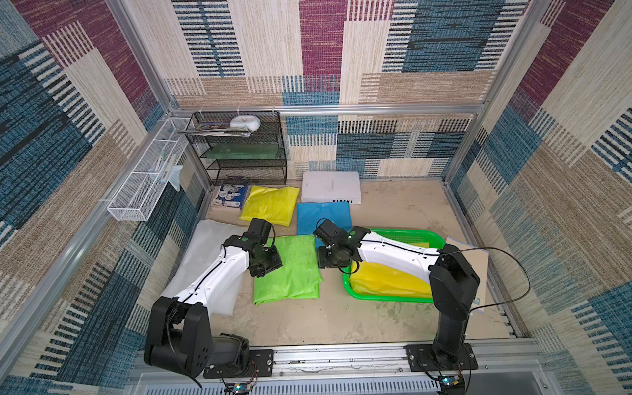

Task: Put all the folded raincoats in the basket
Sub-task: Pick up the raincoat from the center of the board.

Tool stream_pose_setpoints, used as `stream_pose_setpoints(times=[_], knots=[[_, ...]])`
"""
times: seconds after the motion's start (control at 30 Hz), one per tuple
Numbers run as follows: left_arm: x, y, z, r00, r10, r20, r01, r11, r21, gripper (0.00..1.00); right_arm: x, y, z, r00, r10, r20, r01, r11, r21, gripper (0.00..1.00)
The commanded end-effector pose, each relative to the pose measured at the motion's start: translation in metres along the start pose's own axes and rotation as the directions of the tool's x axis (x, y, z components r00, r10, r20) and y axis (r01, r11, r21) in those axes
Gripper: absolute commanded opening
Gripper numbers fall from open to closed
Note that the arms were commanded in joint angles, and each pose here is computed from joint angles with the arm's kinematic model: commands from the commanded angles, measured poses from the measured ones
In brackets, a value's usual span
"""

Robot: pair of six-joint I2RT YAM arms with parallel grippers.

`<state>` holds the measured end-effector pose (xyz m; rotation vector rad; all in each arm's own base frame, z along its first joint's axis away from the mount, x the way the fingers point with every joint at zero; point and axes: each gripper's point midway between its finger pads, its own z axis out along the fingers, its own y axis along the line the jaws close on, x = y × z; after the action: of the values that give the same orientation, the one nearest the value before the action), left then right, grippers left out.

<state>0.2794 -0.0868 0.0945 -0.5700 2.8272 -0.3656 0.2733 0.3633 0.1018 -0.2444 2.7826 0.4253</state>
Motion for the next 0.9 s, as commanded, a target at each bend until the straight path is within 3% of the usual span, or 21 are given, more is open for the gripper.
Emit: stream_pose_setpoints(times=[0.0, 0.3, 0.63, 0.87], knots=[[-0.001, 0.001, -0.004, 1.000, 0.001, 0.004, -0.001, 1.000, -0.004, 0.49, -0.005, 0.019, 0.001, 0.999, -0.032, -0.012, 0.032, 0.999, -0.036, 0.63], [0.003, 0.003, -0.006, 1.000, -0.004, -0.009, 0.004, 1.000, 0.000, 0.50, -0.038, 0.029, 0.039, 1.000, 0.015, -0.002, -0.015, 1.000, -0.008, 0.70], [0.002, -0.002, -0.003, 1.000, -0.014, -0.017, 0.015, 1.000, 0.021, 0.50, -0.021, 0.011, 0.062, 0.997, 0.040, -0.066, -0.040, 0.999, 0.000, 0.71], [0.005, 0.001, 0.000, 1.000, -0.009, -0.026, 0.009, 1.000, 0.009, 0.50, -0.015, 0.018, 0.078, 0.994, 0.041, -0.105, -0.048, 0.997, -0.066, 0.61]])
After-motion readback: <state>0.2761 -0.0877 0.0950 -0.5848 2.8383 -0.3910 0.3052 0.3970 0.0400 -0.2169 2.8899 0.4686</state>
